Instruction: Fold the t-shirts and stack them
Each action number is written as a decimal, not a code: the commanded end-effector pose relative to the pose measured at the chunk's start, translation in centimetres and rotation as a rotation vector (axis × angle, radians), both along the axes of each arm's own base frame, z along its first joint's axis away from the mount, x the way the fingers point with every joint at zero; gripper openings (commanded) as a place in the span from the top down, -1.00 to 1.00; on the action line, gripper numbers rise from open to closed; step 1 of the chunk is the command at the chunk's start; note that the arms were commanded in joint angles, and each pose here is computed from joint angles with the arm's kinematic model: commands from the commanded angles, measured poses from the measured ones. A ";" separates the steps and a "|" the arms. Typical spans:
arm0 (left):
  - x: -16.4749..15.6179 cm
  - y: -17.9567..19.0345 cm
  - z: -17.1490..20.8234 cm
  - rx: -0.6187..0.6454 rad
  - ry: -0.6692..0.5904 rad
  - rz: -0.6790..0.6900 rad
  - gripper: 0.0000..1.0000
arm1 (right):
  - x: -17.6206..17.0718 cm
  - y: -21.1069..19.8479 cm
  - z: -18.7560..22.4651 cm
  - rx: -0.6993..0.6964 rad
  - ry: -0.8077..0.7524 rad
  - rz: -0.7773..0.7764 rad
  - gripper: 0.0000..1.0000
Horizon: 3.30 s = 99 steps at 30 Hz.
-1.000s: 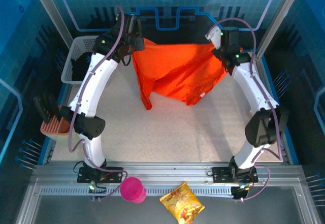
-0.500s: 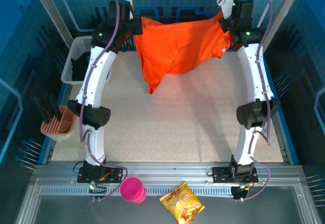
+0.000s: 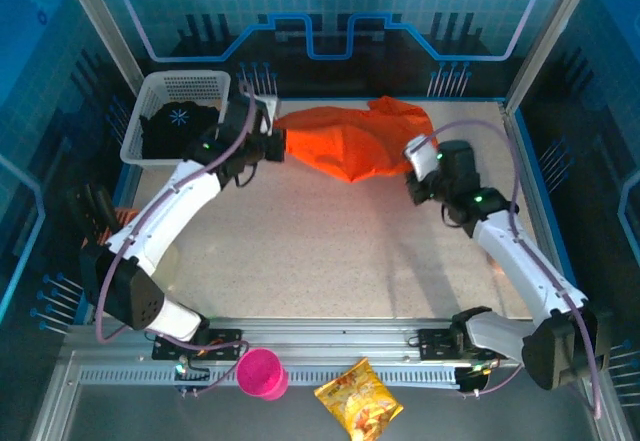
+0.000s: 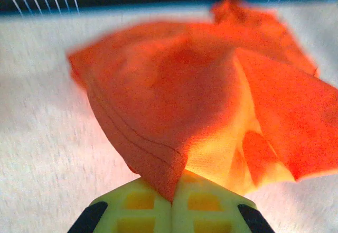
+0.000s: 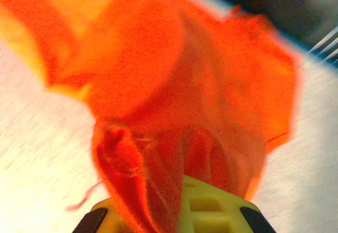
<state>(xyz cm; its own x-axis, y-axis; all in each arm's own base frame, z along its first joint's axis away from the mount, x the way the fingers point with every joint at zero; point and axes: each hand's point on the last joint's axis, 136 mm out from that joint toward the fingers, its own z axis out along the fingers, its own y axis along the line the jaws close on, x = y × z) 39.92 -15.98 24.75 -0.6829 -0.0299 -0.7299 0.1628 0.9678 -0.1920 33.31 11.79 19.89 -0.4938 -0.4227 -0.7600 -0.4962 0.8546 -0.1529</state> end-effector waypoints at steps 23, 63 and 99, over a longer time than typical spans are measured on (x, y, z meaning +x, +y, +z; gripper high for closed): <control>-8.4 9.9 -12.6 0.201 0.345 0.490 -0.26 | -14.4 9.4 -10.4 0.239 0.792 0.150 -0.29; 12.9 6.0 -23.6 0.236 0.552 0.428 1.00 | 12.1 -7.3 -19.6 0.389 0.891 -0.721 1.00; 3.1 -2.8 -18.3 0.318 0.458 0.243 0.94 | -0.1 -4.2 -16.6 0.523 0.860 -0.630 0.14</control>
<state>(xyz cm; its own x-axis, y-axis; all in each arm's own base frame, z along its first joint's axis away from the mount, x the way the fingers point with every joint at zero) 43.65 -20.81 10.14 -0.9042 -0.0126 -0.4269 -0.0382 0.9979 0.0515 31.90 6.24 3.39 -0.9421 0.3288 -0.0651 0.2768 0.8728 0.4020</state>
